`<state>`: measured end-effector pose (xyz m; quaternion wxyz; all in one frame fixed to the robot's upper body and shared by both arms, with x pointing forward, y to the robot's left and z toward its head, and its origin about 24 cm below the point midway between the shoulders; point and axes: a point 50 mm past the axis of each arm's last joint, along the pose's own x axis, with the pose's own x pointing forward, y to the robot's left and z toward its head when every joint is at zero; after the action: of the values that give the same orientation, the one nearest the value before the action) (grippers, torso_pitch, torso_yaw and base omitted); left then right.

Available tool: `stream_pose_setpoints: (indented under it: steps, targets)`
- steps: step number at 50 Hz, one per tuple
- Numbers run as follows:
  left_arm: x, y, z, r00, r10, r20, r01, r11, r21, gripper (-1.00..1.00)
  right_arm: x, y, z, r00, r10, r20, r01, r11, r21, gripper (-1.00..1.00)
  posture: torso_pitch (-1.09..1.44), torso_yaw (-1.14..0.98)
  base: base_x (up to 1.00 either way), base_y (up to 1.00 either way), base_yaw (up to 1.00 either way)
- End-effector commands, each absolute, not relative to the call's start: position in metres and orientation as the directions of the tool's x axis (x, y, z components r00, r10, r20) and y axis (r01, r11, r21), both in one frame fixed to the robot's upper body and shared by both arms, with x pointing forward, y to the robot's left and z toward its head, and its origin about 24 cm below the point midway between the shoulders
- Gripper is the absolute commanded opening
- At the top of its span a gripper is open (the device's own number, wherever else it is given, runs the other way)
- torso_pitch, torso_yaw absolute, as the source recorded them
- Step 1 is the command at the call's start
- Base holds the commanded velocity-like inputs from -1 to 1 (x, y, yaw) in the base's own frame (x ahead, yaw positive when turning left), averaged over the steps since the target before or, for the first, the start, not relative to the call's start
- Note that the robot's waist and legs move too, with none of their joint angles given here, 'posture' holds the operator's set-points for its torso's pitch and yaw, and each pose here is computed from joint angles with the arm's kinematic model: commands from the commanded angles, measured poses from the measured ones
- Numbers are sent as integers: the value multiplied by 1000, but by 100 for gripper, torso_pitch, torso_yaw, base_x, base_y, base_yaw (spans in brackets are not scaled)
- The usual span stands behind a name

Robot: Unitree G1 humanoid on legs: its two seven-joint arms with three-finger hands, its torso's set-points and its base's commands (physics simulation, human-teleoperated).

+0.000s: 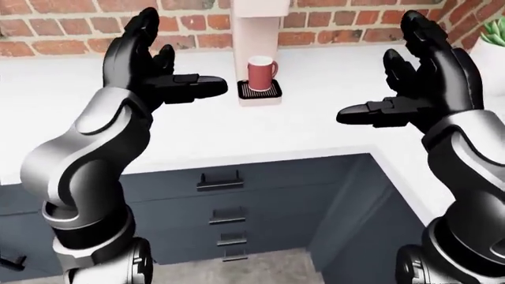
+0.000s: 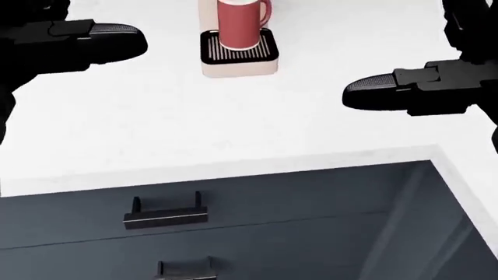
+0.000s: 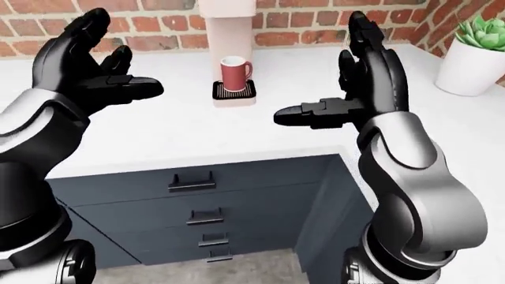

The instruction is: Press the button on the coffee machine to serve coffee.

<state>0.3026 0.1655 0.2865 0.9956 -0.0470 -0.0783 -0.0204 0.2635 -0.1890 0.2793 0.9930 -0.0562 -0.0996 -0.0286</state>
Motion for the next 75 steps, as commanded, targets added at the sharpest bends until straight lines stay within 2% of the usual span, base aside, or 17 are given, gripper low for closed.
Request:
stream_pose_setpoints:
  steps: [1,75]
  targets:
    - [294,172,309,963,1,271,28,994,-104,100,256,-184,297,952,-22,306,59,992,-113,100,0,0,30,0,0]
    - [298,166,299,965,-19,260,45,994,-95,100,257,-186,297,947,-35,319,69,993,-96,100,0,0,5,-1,0]
